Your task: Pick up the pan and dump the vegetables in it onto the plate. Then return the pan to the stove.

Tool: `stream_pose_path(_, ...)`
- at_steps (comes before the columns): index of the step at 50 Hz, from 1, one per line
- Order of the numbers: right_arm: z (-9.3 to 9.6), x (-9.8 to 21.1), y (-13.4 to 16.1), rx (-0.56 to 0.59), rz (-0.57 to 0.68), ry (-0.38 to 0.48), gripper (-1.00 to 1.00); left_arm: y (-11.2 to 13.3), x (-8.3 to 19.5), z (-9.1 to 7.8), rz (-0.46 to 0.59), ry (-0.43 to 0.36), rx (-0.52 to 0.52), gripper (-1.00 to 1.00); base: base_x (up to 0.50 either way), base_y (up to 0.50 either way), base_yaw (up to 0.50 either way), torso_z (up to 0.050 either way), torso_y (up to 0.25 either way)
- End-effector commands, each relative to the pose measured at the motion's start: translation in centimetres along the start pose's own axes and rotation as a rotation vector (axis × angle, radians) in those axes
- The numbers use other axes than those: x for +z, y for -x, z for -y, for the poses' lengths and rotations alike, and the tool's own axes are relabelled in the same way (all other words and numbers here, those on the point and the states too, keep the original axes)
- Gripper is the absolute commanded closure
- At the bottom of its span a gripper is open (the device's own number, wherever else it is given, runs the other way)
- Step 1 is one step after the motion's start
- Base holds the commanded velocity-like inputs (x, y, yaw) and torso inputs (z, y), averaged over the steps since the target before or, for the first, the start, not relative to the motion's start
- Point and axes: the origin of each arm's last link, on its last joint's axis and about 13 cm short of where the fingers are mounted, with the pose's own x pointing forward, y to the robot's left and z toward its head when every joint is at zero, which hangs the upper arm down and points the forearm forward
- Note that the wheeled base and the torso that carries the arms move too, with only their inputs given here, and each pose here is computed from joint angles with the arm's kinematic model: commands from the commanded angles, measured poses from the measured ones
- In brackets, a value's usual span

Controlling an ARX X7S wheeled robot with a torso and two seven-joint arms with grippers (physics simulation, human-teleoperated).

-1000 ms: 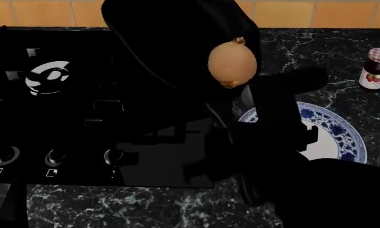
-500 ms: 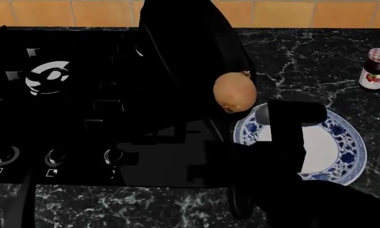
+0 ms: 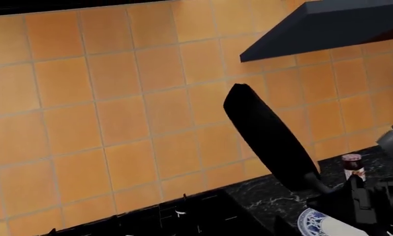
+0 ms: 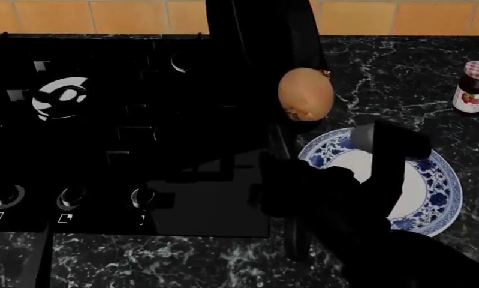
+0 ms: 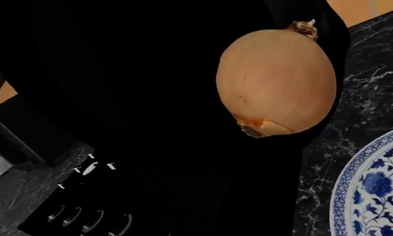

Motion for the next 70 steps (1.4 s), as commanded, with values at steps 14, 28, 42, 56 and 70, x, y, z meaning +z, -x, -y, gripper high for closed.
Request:
stream_pose_path(14,0.4,0.3,-0.2,0.146,0.185,-0.186,1.0,0.3,0.4,0.1,-0.001,-0.008,0.0,-1.0,0.0,0.0,0.0,0.001,0.002)
stream_pose_path(28,0.6,-0.2,-0.7,0.177,0.17,-0.212,1.0,0.4,0.7,0.3,0.016,-0.005,-0.015,-1.0,0.0,0.0,0.0,0.001,0.001)
stream_pose_path(42,1.5,-1.0,-1.4,0.25,0.22,-0.302,1.0,0.6,0.9,0.4,0.019,0.0,-0.02,-1.0,0.0,0.0,0.0,0.001,0.002)
stream_pose_path(56,0.8,-0.9,-1.1,0.268,0.234,-0.324,1.0,0.6,1.0,0.4,0.019,0.002,-0.021,-1.0,0.0,0.0,0.0,0.0,0.001)
stream_pose_path(70,0.2,-0.5,-0.9,0.349,0.275,-0.38,1.0,0.7,1.0,0.4,0.023,0.001,-0.024,-1.0,0.0,0.0,0.0,0.001,0.002)
